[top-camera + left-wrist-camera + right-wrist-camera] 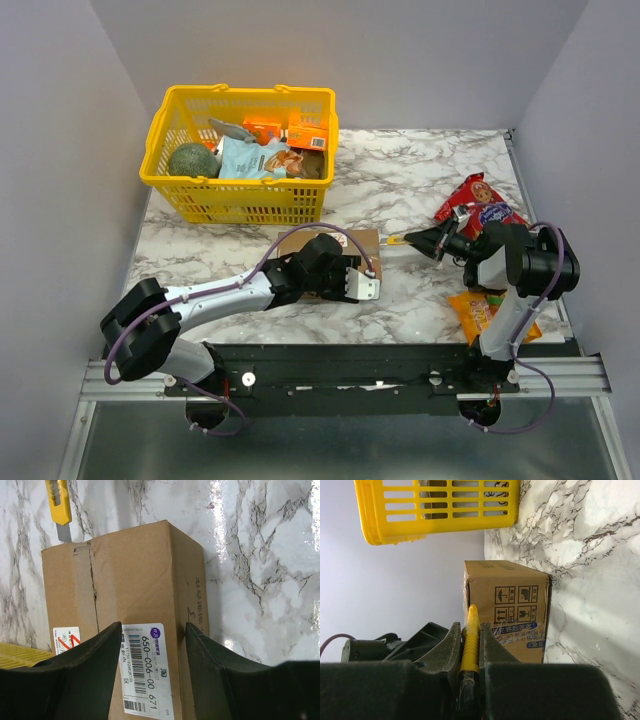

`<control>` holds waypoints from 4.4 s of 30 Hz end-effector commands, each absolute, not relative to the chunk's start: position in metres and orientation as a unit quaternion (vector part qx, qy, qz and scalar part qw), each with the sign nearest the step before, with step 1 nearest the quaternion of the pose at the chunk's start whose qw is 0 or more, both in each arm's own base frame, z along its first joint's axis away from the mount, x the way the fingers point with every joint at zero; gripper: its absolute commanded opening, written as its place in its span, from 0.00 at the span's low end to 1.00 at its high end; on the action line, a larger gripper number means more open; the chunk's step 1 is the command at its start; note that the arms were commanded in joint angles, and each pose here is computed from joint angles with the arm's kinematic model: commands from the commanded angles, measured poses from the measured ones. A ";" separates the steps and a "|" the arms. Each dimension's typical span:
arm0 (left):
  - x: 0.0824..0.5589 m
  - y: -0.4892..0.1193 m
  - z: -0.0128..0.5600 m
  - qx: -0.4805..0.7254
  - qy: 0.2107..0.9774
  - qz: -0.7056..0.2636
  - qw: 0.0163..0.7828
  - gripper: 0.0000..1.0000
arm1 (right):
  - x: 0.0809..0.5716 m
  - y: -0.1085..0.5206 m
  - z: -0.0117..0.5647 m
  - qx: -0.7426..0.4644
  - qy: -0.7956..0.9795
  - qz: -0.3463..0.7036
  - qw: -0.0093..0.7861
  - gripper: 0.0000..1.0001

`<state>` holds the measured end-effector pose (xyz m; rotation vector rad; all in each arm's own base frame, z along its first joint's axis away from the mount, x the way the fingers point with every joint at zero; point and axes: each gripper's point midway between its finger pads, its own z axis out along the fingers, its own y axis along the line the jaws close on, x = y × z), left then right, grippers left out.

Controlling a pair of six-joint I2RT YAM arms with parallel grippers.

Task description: Unpack the express box

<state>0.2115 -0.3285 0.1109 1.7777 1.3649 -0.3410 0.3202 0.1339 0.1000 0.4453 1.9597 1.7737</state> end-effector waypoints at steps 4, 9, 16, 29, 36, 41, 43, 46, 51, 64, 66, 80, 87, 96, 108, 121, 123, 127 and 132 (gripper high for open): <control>0.209 -0.329 0.105 0.708 0.552 -0.136 0.419 0.62 | 0.316 0.137 0.122 0.103 0.703 0.646 0.278 0.00; 0.207 -0.329 0.102 0.710 0.552 -0.139 0.414 0.62 | 0.315 0.137 0.121 0.100 0.704 0.646 0.278 0.00; 0.209 -0.332 0.099 0.708 0.556 -0.138 0.414 0.62 | 0.313 0.139 0.114 0.101 0.707 0.652 0.256 0.00; 0.233 -0.338 0.105 0.660 0.605 -0.107 0.433 0.60 | 0.296 0.145 0.104 0.116 0.734 0.641 0.193 0.00; 0.247 -0.336 0.106 0.630 0.635 -0.081 0.440 0.58 | 0.286 0.146 0.105 0.115 0.742 0.637 0.175 0.00; 0.258 -0.336 0.107 0.605 0.657 -0.063 0.445 0.56 | 0.274 0.148 0.101 0.116 0.748 0.636 0.152 0.00; 0.260 -0.335 0.105 0.600 0.665 -0.058 0.441 0.54 | 0.269 0.149 0.101 0.118 0.749 0.637 0.140 0.00; 0.263 -0.333 0.103 0.589 0.678 -0.053 0.437 0.49 | 0.264 0.150 0.102 0.121 0.749 0.639 0.128 0.00; 0.266 -0.328 0.103 0.580 0.687 -0.049 0.435 0.42 | 0.257 0.150 0.099 0.109 0.749 0.642 0.121 0.00; 0.277 -0.313 0.096 0.563 0.709 -0.027 0.423 0.39 | 0.242 0.144 0.101 0.100 0.751 0.646 0.097 0.00; 0.278 -0.312 0.097 0.561 0.710 -0.026 0.424 0.39 | 0.244 0.140 0.101 0.096 0.753 0.642 0.109 0.00; 0.273 -0.326 0.095 0.558 0.721 -0.060 0.407 0.29 | 0.243 0.136 0.119 0.118 0.749 0.641 0.120 0.01; 0.264 -0.334 0.094 0.560 0.717 -0.069 0.409 0.29 | 0.249 0.135 0.127 0.115 0.744 0.644 0.140 0.01; 0.273 -0.338 0.097 0.540 0.729 -0.063 0.415 0.28 | 0.235 0.134 0.115 0.106 0.773 0.615 0.115 0.00; 0.271 -0.338 0.097 0.546 0.727 -0.065 0.413 0.28 | 0.233 0.131 0.128 0.091 0.775 0.613 0.125 0.01; 0.225 -0.354 0.125 0.596 0.682 -0.170 0.389 0.58 | 0.292 0.080 0.153 0.033 0.840 0.452 0.300 0.00; 0.219 -0.360 0.158 0.594 0.668 -0.197 0.403 0.61 | 0.293 0.076 0.158 0.002 0.844 0.428 0.324 0.00; 0.219 -0.324 0.184 0.583 0.690 -0.178 0.392 0.61 | 0.286 0.066 0.159 -0.026 0.860 0.371 0.349 0.00; 0.250 -0.229 0.176 0.517 0.763 -0.120 0.369 0.49 | 0.292 0.056 0.167 -0.059 0.870 0.307 0.381 0.00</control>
